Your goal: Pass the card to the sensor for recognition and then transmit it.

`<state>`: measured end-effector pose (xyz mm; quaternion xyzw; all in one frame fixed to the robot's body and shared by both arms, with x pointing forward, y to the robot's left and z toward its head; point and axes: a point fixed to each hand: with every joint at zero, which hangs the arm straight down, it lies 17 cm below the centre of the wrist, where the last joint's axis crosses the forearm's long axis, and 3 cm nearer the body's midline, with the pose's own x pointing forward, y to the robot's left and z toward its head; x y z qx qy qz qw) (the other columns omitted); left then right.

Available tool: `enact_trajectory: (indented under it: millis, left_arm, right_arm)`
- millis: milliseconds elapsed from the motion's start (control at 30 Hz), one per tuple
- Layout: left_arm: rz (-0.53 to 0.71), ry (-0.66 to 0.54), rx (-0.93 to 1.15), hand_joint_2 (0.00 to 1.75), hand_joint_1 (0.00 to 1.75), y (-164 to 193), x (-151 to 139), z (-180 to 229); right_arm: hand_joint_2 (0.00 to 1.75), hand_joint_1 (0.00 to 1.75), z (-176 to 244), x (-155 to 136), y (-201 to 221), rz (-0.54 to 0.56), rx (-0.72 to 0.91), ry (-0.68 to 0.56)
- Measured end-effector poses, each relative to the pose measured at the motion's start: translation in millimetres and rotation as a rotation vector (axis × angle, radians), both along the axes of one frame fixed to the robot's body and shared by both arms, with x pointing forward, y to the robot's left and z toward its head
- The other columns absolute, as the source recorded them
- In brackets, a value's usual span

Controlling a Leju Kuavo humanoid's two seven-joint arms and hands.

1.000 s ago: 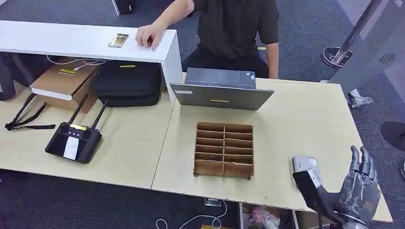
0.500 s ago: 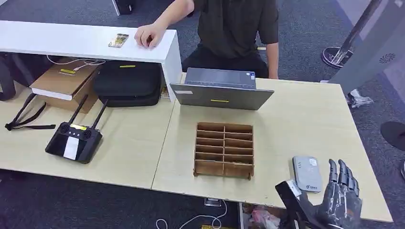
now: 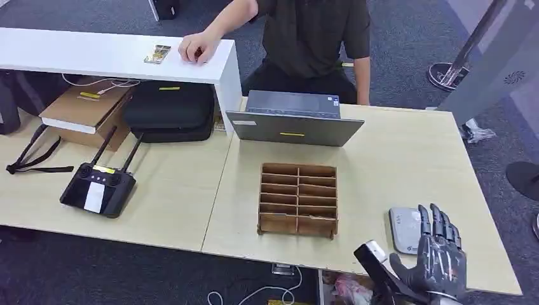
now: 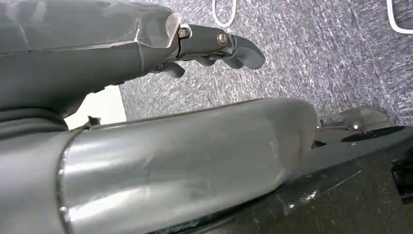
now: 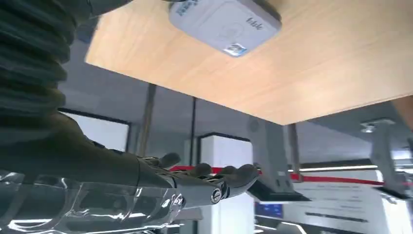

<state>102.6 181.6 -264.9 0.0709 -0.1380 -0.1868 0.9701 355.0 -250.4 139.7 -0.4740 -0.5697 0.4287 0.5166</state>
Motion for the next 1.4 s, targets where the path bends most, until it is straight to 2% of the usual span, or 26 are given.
enact_trajectory:
  millis: [267, 533, 667, 900, 1167, 1400]
  left_arm:
    - [-0.024, -0.002, 0.001, 0.00, 0.00, 0.8, 1.8, 0.0]
    - [-0.028, -0.006, 0.012, 0.00, 0.00, 4.2, 5.5, 0.2]
    - [-0.014, -0.016, 0.012, 0.00, 0.00, 5.1, 7.3, 0.6]
    - [0.005, -0.022, 0.008, 0.00, 0.00, 5.7, 7.5, 0.7]
    - [0.019, -0.019, 0.009, 0.00, 0.00, 8.8, 4.0, -0.3]
    - [0.021, -0.023, 0.008, 0.00, 0.00, 9.1, 3.5, -0.4]
  right_arm:
    - [1.75, 0.00, -19.2, 33.9, 46.0, 0.220, -0.009, 0.029]
    - [1.75, 0.00, -45.1, 55.0, 74.3, 0.312, -0.033, 0.089]
    - [1.75, 0.00, -54.1, 58.8, 70.1, 0.300, -0.048, 0.110]
    - [1.75, 0.00, -56.0, 62.6, 35.9, 0.217, -0.109, 0.107]
    - [1.75, 0.00, -38.7, 47.5, -10.2, 0.098, -0.163, 0.063]
    - [1.75, 0.00, -24.0, 33.4, -28.0, 0.048, -0.159, 0.047]
